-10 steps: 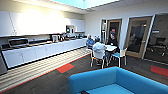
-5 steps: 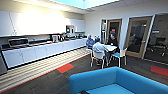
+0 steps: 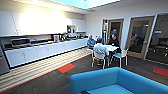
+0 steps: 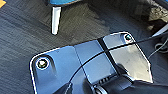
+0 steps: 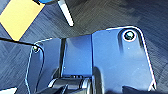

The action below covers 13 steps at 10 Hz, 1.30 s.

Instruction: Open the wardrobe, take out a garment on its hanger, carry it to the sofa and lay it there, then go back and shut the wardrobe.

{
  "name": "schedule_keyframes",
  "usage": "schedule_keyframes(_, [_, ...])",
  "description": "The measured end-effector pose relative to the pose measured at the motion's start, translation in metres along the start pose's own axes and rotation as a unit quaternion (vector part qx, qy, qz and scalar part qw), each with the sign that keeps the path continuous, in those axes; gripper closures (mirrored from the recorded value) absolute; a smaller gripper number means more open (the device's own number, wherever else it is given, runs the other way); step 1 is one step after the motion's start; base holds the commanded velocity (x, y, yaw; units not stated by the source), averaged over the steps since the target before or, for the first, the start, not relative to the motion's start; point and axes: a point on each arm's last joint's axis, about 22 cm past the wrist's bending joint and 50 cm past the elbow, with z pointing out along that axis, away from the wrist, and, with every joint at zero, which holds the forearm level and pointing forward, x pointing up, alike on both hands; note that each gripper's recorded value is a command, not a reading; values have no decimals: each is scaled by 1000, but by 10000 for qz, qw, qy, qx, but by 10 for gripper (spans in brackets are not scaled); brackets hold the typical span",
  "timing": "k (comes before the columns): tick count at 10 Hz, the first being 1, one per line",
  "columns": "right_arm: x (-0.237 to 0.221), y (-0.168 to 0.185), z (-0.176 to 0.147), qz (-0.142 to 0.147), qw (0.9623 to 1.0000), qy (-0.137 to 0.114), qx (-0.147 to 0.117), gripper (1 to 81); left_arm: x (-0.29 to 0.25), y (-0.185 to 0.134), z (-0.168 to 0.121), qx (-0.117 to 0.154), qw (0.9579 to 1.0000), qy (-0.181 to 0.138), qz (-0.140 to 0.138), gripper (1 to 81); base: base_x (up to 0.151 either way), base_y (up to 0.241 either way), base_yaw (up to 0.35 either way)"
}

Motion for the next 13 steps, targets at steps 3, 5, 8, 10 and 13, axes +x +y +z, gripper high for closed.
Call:
schedule_keyframes(3, [11,0,1,-21,10000,59,-4,10,-6,1,0,-15,10000,-29,-11,10,0,0,309])
schedule_keyframes(5, [11,-2,1,-20,10000,53,10,10,-7,-1,-1,12,10000,-42,-13,10,0,0,309])
schedule_keyframes(8, [9,-1,1,-18,10000,38,5,10,-6,-3,-1,35,10000,-40,-8,10,0,0,311])
schedule_keyframes(10, [10,-1,1,-23,10000,36,2,10,-7,-3,-1,37,10000,-42,-6,10,0,0,265])
schedule_keyframes(13, [11,1,1,-21,10000,50,-8,10,-5,-4,-1,41,10000,-34,0,10,0,0,177])
